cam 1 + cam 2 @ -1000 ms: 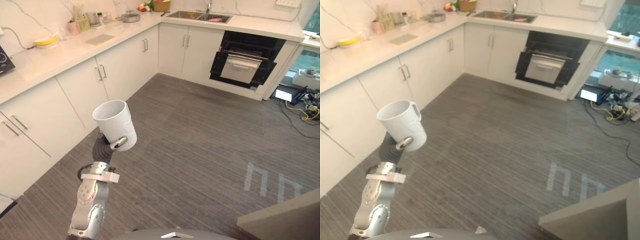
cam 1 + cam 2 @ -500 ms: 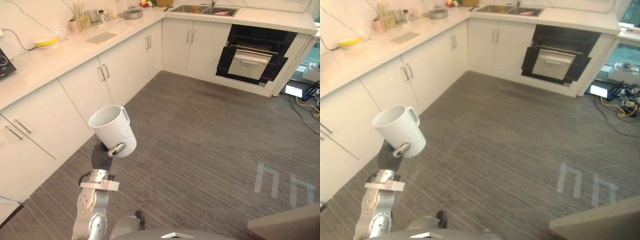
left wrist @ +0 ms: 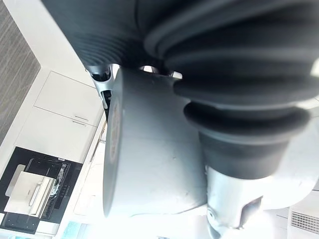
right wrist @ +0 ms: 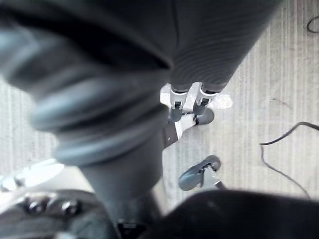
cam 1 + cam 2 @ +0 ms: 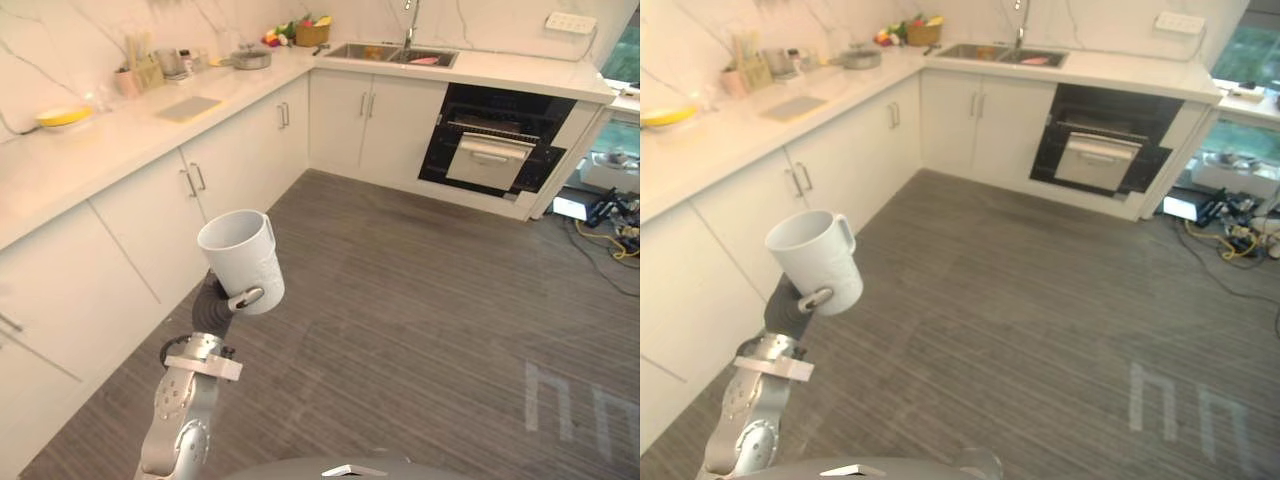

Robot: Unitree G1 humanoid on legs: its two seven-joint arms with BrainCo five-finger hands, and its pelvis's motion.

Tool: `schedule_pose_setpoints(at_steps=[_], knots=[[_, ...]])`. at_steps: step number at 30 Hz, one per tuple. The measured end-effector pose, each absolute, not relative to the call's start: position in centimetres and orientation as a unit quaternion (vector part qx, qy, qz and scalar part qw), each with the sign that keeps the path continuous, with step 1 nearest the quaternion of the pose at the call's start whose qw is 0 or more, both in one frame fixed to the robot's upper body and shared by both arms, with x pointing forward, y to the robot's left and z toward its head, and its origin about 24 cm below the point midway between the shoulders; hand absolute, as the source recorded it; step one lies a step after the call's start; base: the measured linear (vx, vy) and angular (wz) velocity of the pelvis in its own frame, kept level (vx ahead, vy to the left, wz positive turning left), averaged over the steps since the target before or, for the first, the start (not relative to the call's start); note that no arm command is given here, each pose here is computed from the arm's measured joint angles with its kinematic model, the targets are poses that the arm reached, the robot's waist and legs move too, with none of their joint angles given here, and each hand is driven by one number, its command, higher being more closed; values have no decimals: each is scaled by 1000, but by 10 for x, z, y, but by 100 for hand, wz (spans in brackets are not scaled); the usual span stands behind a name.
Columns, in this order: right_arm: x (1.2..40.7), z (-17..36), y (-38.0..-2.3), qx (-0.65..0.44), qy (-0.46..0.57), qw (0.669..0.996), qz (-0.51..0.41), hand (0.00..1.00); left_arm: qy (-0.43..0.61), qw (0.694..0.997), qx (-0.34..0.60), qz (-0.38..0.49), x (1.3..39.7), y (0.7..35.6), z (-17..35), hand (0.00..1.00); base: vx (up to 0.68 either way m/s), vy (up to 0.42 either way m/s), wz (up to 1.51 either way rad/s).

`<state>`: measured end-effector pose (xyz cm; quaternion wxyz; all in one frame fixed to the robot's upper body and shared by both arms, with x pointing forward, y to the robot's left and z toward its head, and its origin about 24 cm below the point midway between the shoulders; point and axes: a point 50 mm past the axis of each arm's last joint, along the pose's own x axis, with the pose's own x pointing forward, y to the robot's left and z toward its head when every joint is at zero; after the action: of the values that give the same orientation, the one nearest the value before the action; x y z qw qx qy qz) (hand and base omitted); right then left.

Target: Walk over to the sink, pick up the cup, carry it to the dishwasher, place the cup inside the dishwasher, then close the dishwasher door

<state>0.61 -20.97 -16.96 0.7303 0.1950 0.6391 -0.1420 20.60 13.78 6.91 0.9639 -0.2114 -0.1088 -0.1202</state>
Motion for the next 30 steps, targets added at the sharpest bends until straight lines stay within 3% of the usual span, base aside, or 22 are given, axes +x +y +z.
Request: schedule_pose_setpoints(at_steps=[12, 17, 23, 30], knots=[[30, -159, -216, 200, 590, 770, -141, 0, -120, 941, -259, -184, 204, 102, 74, 100, 296, -180, 33], [25, -153, -215, 186, 606, 762, -129, 0, -141, 936, -261, -191, 206, 100, 82, 100, 375, -207, -6], [20, -152, -215, 138, 627, 759, -108, 0, -126, 946, -272, -124, 196, 114, 68, 100, 393, -120, -46], [9, -155, -215, 127, 643, 748, -105, 0, -80, 948, -286, -115, 183, 112, 46, 100, 312, 68, -71]])
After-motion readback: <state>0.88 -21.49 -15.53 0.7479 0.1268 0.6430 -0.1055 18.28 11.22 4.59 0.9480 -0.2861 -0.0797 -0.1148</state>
